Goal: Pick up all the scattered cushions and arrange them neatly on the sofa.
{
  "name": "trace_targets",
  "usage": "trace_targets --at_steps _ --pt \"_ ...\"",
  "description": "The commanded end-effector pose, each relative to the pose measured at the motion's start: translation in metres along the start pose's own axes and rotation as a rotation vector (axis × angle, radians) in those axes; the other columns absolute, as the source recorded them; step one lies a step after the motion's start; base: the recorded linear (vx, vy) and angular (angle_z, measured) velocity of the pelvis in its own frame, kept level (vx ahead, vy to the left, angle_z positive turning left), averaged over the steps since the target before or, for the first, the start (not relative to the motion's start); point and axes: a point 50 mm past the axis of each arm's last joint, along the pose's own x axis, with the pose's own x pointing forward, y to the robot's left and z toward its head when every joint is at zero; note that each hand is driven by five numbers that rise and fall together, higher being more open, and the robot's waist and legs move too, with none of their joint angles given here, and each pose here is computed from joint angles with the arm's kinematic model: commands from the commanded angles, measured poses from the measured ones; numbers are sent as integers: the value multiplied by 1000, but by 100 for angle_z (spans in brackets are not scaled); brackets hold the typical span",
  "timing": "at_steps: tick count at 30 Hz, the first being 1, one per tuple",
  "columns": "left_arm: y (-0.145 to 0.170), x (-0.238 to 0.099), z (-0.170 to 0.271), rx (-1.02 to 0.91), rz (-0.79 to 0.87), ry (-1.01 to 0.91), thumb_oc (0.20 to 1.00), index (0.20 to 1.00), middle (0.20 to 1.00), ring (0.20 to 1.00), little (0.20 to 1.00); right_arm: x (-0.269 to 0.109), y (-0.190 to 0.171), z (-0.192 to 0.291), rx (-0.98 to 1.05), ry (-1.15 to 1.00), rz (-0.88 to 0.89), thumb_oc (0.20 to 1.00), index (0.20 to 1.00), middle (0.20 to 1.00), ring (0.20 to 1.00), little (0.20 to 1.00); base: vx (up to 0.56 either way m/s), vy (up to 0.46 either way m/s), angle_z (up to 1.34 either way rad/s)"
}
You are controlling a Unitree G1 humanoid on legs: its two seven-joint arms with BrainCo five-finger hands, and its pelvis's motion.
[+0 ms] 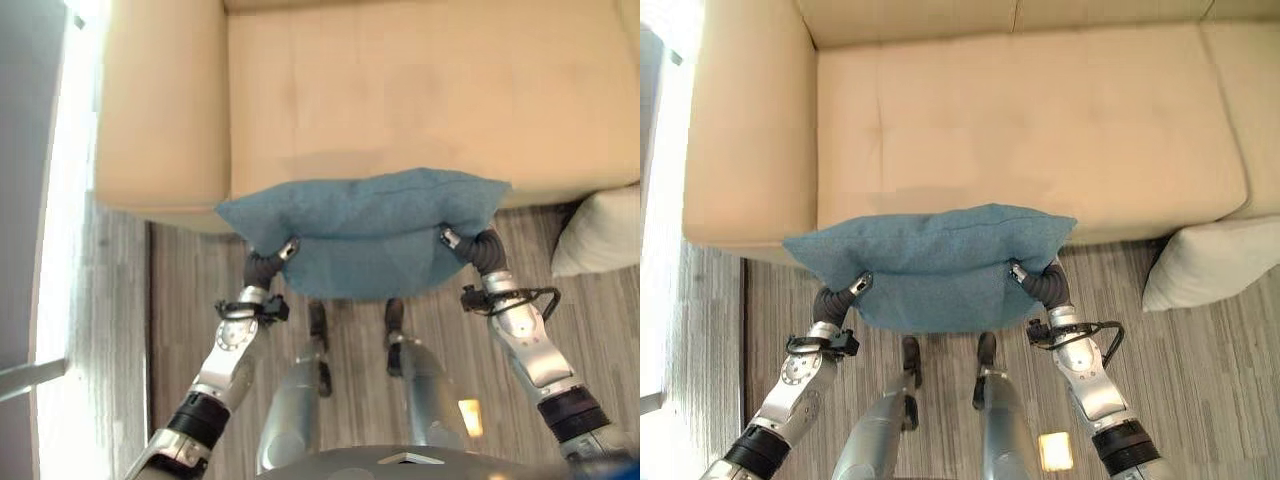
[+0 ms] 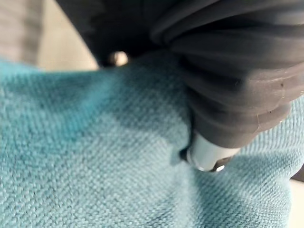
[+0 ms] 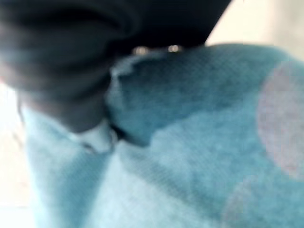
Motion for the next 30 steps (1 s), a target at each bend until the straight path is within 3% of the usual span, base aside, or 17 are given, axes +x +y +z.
trace_targets --at_steps 1,10,21,30 --pt "-35 23 41 -45 -200 -193 200 200 200 200 200 12 -4 36 -22 -191 39 200 200 200 200 200 115 15 -3" --pt "-13 -4 6 18 -156 -30 200 200 200 200 200 -17 -4 -9 5 35 37 200 200 200 200 200 180 65 -21" --pt "-8 -7 3 51 -124 -15 200 200 200 200 200 -9 16 -9 -6 32 80 200 200 200 200 200 56 151 -26" --pt "-10 -9 -8 3 -120 28 200 200 200 200 200 -14 14 -12 -40 51 136 200 200 200 200 200 139 -125 -12"
